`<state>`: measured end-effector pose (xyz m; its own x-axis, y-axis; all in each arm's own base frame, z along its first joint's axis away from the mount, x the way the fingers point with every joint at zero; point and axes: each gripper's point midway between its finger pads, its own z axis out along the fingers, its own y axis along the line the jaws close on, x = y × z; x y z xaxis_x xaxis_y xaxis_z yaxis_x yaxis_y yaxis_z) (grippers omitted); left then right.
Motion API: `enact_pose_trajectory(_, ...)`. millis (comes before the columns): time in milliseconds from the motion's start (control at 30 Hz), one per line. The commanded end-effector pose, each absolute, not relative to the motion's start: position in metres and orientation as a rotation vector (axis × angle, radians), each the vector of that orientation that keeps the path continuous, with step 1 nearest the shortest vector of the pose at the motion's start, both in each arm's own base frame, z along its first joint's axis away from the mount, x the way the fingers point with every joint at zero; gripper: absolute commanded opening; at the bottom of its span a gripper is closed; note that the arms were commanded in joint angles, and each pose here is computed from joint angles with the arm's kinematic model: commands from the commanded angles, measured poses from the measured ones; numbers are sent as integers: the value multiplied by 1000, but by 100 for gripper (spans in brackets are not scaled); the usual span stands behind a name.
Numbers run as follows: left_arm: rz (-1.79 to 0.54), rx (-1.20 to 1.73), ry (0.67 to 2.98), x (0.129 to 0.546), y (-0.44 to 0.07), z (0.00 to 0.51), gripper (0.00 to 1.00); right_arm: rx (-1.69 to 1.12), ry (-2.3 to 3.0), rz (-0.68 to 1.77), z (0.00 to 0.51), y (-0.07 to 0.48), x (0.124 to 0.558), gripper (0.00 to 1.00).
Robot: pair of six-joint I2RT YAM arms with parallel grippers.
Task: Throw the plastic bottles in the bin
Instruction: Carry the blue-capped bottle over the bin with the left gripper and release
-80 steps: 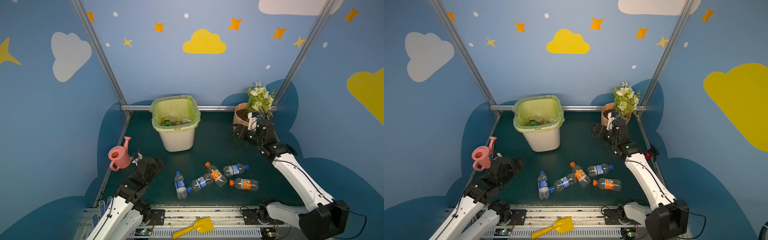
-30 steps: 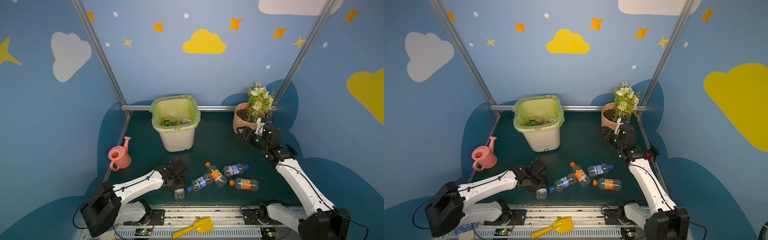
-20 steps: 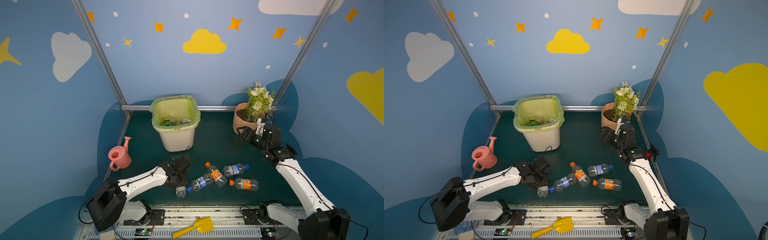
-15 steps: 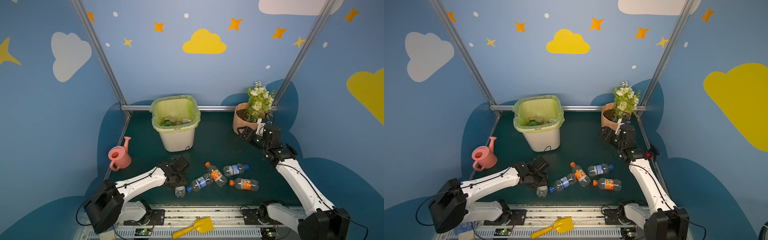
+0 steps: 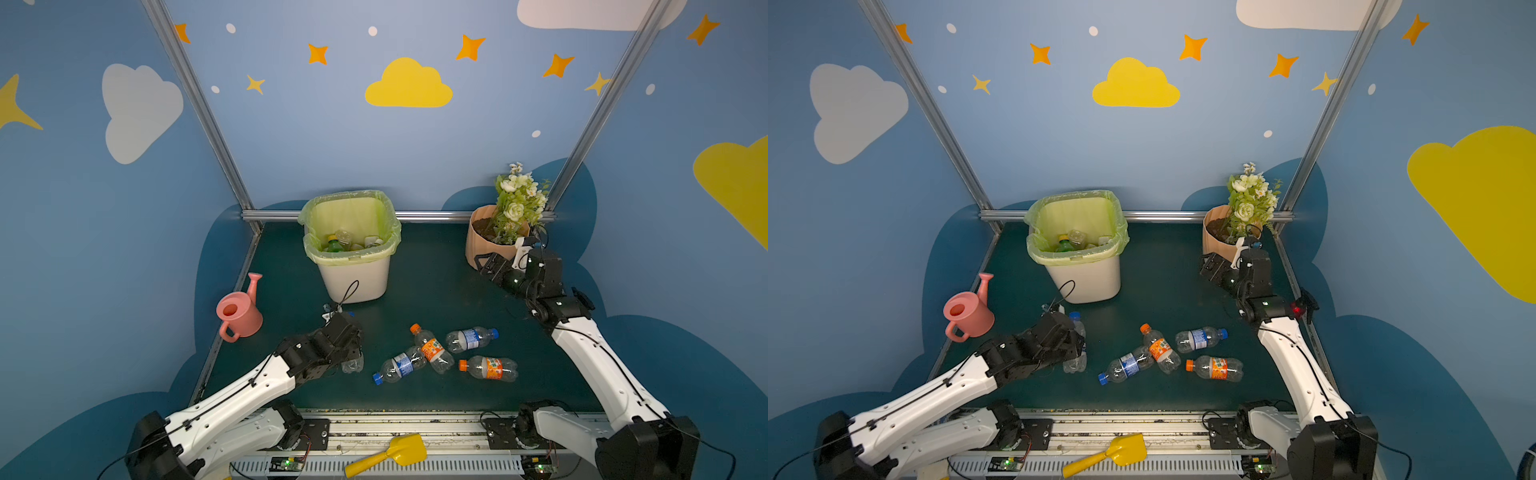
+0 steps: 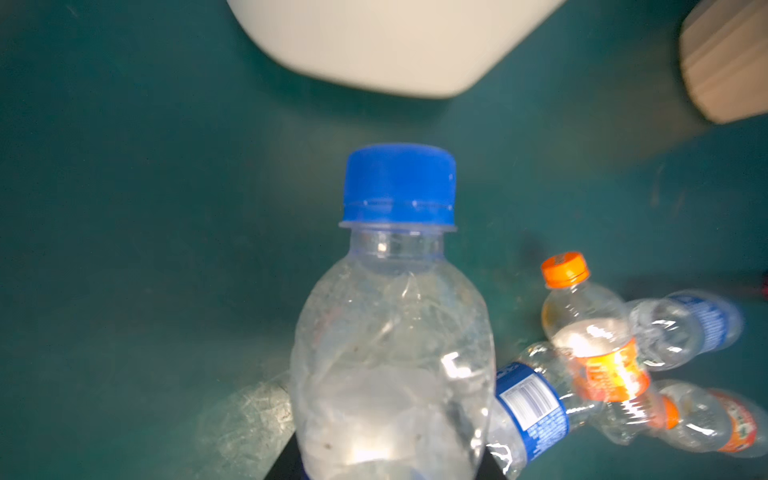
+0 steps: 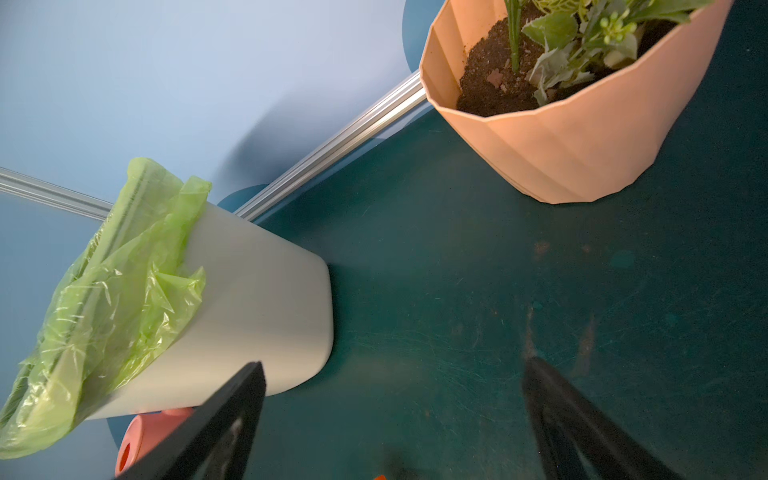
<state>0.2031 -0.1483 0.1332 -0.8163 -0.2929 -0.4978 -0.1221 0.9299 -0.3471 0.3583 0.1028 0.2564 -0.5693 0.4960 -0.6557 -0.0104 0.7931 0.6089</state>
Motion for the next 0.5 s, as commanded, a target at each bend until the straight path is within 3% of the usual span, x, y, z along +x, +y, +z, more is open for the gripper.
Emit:
enact_pose_trajectory(0,-326,-296,2380,214,-129,164,42,365,2076,722,255,103,360,96)
enact_pose_trajectory(467,-162,-302,1966,228,-75,283,41,376,2078,718,255,101,361,96)
